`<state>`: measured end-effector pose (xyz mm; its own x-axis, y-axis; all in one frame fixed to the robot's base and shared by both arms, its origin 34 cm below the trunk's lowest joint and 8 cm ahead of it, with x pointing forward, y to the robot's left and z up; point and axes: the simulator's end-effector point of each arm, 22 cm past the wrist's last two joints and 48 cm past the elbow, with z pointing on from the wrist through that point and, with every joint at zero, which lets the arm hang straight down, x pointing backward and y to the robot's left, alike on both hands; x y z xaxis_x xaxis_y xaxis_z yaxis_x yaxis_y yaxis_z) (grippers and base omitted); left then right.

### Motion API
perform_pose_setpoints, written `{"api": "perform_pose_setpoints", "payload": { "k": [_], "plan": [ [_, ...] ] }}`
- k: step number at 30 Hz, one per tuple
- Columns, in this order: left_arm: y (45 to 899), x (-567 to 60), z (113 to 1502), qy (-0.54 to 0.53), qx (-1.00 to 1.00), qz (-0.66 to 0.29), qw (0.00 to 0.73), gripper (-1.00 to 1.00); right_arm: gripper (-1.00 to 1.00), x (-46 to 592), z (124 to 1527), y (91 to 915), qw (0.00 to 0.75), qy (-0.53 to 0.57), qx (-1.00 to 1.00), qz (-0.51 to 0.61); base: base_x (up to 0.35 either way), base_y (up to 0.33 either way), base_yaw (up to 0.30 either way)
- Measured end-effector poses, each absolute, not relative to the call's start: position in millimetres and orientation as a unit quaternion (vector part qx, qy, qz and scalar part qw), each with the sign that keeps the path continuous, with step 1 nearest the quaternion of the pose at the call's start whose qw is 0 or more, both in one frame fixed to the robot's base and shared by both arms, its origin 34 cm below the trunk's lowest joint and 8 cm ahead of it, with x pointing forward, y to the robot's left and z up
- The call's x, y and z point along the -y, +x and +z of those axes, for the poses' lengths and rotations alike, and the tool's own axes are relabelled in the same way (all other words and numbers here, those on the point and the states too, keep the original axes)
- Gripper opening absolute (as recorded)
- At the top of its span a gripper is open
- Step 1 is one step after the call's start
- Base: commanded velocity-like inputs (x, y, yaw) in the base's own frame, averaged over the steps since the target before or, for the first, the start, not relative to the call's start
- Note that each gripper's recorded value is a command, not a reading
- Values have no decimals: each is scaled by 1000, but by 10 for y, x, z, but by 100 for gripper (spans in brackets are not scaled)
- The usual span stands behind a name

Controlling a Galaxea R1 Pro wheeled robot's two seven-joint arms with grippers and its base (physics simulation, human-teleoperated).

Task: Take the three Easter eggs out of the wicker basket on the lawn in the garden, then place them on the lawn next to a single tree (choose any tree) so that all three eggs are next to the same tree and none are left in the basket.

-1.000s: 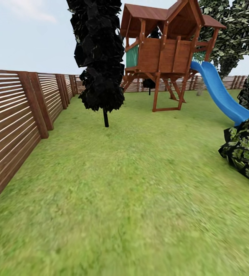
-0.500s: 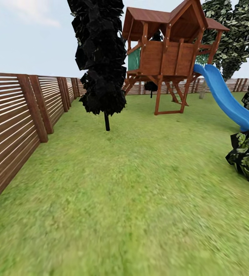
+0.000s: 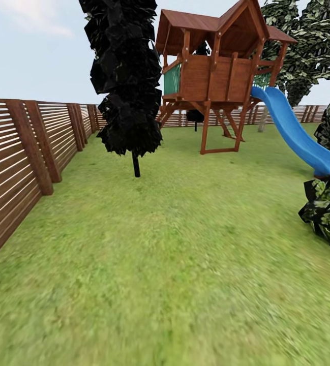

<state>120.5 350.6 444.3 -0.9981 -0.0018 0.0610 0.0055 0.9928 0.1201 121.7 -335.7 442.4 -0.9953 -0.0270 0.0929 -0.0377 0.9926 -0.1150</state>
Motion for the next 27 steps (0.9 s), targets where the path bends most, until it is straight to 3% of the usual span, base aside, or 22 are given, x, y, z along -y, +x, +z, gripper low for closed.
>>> {"api": "perform_pose_setpoints", "payload": {
  "k": [27],
  "plan": [
    [1243,-3506,4442,-1,998,-60,26,100,100,3274,4415,1244,41,8,998,54,334,0,0]
  ]
}}
